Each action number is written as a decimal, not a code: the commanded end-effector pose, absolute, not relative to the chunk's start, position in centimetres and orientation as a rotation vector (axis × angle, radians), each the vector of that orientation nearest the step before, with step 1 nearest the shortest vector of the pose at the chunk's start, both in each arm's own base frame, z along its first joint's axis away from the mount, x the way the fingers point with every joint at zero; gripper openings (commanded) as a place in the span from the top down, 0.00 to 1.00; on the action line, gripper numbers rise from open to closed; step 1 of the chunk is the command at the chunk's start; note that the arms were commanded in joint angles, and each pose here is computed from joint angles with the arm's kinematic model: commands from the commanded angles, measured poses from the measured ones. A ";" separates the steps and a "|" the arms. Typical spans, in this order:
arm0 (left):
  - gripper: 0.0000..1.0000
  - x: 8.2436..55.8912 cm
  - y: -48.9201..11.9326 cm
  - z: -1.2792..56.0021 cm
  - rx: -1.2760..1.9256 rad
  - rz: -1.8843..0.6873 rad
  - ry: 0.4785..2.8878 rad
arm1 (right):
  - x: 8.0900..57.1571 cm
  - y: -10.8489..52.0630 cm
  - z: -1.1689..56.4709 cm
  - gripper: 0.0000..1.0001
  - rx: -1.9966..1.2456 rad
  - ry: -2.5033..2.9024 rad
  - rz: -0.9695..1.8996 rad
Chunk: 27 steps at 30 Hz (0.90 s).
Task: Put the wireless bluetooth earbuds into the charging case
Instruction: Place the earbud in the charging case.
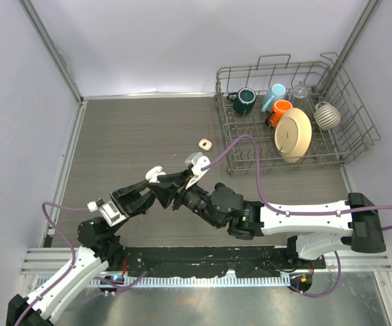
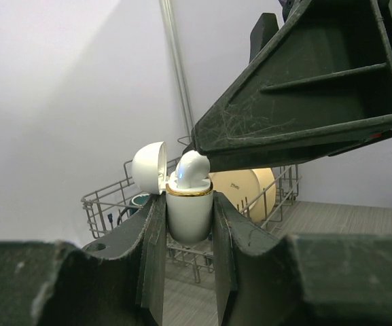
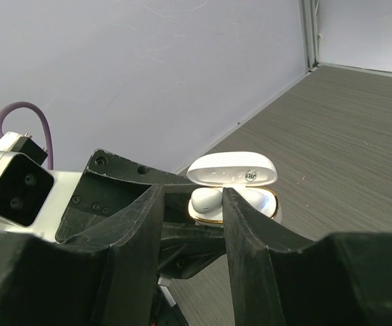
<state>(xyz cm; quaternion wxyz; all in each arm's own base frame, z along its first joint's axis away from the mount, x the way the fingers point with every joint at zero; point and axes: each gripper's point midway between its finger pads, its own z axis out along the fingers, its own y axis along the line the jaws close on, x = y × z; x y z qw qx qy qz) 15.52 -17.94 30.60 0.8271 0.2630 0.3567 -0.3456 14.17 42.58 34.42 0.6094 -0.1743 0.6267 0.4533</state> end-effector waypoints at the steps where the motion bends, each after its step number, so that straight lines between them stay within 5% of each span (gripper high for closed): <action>1: 1.00 15.5 -18.1 28.0 0.574 -0.734 0.771 | 14.4 41.9 38.5 0.54 -0.338 1.367 1.084; 27: 1.00 15.4 -18.2 28.1 0.581 -0.734 0.769 | 13.4 40.8 41.0 0.54 -0.324 1.303 1.165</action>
